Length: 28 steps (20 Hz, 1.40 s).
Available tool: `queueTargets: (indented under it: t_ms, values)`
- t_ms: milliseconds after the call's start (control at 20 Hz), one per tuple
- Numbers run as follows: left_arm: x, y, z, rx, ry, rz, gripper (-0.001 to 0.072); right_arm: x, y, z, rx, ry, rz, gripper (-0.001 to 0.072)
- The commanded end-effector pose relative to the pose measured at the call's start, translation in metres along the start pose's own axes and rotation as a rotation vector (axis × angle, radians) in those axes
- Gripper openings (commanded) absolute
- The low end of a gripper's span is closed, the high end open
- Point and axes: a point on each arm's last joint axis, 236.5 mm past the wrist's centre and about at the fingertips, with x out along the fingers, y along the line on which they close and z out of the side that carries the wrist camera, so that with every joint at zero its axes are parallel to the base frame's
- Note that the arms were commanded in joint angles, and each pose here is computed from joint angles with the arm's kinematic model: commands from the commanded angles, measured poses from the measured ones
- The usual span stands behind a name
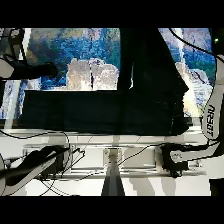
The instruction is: Fold the clothes and pants, and hang the long-sleeved shirts on hangers.
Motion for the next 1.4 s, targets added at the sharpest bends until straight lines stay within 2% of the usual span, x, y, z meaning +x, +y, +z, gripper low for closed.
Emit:
queueTargets:
  t_ms: [0, 150, 250, 400, 450, 500, 550, 750, 900, 1050, 1250, 1300, 1350]
  values:
    - [0.000, -0.007, 0.000, -0.003, 0.000, -0.022, 0.0689, -0.009, 0.052, 0.021, -0.121, -0.098, 0.194, 0.0019]
    - [0.001, -0.008, 0.001, -0.004, -0.003, -0.024, 0.0689, -0.005, 0.032, 0.015, -0.152, -0.069, 0.114, 0.0021]
    - [0.004, -0.016, 0.001, -0.022, 0.000, -0.057, 0.0689, 0.003, -0.013, 0.001, -0.134, -0.016, -0.042, 0.0021]
    - [0.027, -0.035, -0.009, -0.035, 0.050, -0.114, 0.0689, 0.007, -0.099, -0.014, 0.006, -0.022, -0.321, 0.0029]
    - [0.040, -0.044, -0.015, -0.034, 0.080, -0.134, 0.0689, 0.009, -0.119, -0.020, 0.023, -0.028, -0.374, 0.0149]
    - [0.053, -0.054, -0.021, -0.032, 0.112, -0.155, 0.0689, 0.011, -0.137, -0.029, 0.022, -0.014, -0.421, 0.0425]
    - [0.066, -0.067, -0.029, -0.030, 0.148, -0.181, 0.0689, 0.011, -0.150, -0.039, 0.020, 0.007, -0.457, 0.0643]
    - [0.117, -0.135, -0.063, 0.012, 0.253, -0.329, 0.0689, 0.000, -0.177, -0.059, -0.031, 0.089, -0.569, 0.0650]
    - [0.142, -0.188, -0.077, 0.077, 0.240, -0.440, 0.0689, -0.003, -0.182, -0.061, -0.045, 0.106, -0.592, 0.0649]
    - [0.167, -0.215, -0.069, 0.048, 0.149, -0.451, 0.0689, -0.003, -0.181, -0.065, -0.042, 0.122, -0.589, 0.0649]
    - [0.190, -0.212, -0.046, 0.005, 0.032, -0.404, 0.0689, -0.003, -0.181, -0.066, -0.042, 0.127, -0.589, 0.0649]
    - [0.195, -0.211, -0.046, 0.002, 0.039, -0.402, 0.0676, -0.003, -0.181, -0.066, -0.042, 0.127, -0.589, 0.0649]
    - [0.200, -0.210, -0.046, 0.003, 0.045, -0.398, 0.0616, -0.003, -0.181, -0.067, -0.041, 0.128, -0.589, 0.0649]
